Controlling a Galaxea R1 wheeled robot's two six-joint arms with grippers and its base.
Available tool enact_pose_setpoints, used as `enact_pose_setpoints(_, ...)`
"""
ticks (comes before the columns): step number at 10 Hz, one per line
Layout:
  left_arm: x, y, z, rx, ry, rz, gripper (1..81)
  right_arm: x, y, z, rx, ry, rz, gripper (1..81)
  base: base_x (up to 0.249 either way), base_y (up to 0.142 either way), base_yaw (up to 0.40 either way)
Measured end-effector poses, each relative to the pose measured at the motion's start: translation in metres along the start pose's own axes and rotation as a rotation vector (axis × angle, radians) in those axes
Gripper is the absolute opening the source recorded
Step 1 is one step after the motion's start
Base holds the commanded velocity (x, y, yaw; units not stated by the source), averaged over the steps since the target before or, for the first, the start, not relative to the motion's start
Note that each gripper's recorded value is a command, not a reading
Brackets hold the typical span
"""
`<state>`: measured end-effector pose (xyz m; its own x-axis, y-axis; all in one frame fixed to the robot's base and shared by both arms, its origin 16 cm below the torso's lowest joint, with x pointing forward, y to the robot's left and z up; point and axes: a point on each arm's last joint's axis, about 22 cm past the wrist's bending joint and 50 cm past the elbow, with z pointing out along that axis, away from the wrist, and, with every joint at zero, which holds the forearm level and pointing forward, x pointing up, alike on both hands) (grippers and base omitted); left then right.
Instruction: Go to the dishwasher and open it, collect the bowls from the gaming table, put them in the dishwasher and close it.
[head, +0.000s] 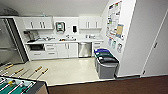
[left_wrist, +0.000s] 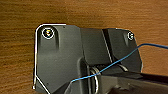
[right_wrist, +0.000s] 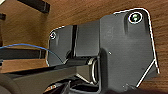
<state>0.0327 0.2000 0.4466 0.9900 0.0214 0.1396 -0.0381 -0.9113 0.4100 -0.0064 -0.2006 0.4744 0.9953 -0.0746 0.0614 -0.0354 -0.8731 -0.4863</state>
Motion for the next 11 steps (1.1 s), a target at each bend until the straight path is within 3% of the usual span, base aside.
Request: enact_pose_setpoints(11,0.0024,-0.0003,-0.0001,0.001,0.012,0.0,81.1,0.0022,0.002,-0.0008,-0.003,0.003,-0.002,81.1,0.265,0.0,0.0)
